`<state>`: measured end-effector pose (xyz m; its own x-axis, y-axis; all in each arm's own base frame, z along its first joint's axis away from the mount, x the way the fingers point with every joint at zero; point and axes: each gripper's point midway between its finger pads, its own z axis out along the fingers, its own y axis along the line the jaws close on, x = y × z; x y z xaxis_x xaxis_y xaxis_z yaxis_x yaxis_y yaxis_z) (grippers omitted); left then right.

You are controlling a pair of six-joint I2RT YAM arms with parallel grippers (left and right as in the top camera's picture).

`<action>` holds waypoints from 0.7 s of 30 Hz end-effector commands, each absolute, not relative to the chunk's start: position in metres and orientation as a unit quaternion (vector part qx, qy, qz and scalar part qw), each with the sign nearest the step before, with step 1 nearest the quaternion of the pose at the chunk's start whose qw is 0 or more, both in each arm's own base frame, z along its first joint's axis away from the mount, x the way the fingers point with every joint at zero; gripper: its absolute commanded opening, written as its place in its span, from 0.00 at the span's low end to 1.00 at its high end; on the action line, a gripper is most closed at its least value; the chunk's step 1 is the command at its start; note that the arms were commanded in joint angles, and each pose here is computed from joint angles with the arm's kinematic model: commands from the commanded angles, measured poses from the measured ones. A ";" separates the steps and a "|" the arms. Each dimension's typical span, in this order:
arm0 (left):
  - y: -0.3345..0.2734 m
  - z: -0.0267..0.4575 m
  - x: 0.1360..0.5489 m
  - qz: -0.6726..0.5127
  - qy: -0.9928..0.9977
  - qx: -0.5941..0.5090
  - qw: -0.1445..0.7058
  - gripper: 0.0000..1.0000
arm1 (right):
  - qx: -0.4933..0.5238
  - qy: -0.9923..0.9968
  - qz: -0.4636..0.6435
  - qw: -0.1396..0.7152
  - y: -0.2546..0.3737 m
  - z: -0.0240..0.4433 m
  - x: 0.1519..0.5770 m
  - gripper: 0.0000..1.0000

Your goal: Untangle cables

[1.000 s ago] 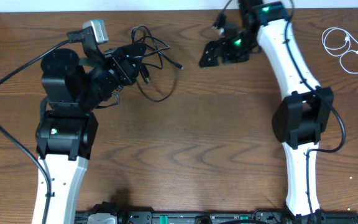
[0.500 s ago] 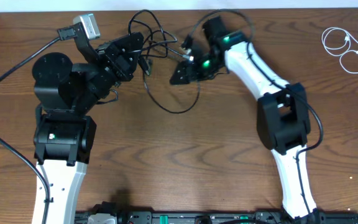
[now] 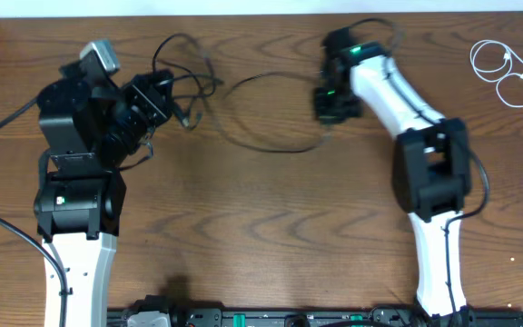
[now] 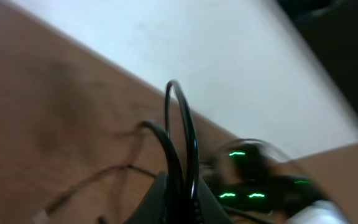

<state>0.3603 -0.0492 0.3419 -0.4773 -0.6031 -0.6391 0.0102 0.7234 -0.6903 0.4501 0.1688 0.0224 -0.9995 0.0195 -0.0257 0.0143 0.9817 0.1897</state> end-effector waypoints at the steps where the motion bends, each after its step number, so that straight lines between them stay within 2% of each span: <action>1: -0.024 0.322 0.356 -0.233 0.824 -0.193 0.479 0.08 | 0.116 0.983 -0.094 0.107 0.060 0.083 0.468 0.01; 8: -0.024 0.273 0.343 -0.192 0.880 -0.169 0.400 0.08 | 0.193 0.966 -0.126 0.114 -0.019 0.116 0.459 0.01; 11: -0.026 0.248 0.336 -0.181 0.904 -0.161 0.352 0.08 | 0.216 0.967 -0.080 0.108 -0.033 0.121 0.457 0.01; 15: -0.031 0.213 0.326 -0.161 0.937 -0.129 0.282 0.08 | 0.183 0.976 0.014 0.116 -0.027 0.132 0.463 0.01; 20: -0.060 0.177 0.317 -0.161 0.964 -0.030 0.211 0.17 | 0.157 0.975 0.083 0.135 -0.016 0.149 0.467 0.01; 21: -0.067 0.173 0.317 -0.165 0.965 -0.009 0.204 0.22 | 0.159 0.974 0.087 0.136 -0.017 0.151 0.467 0.01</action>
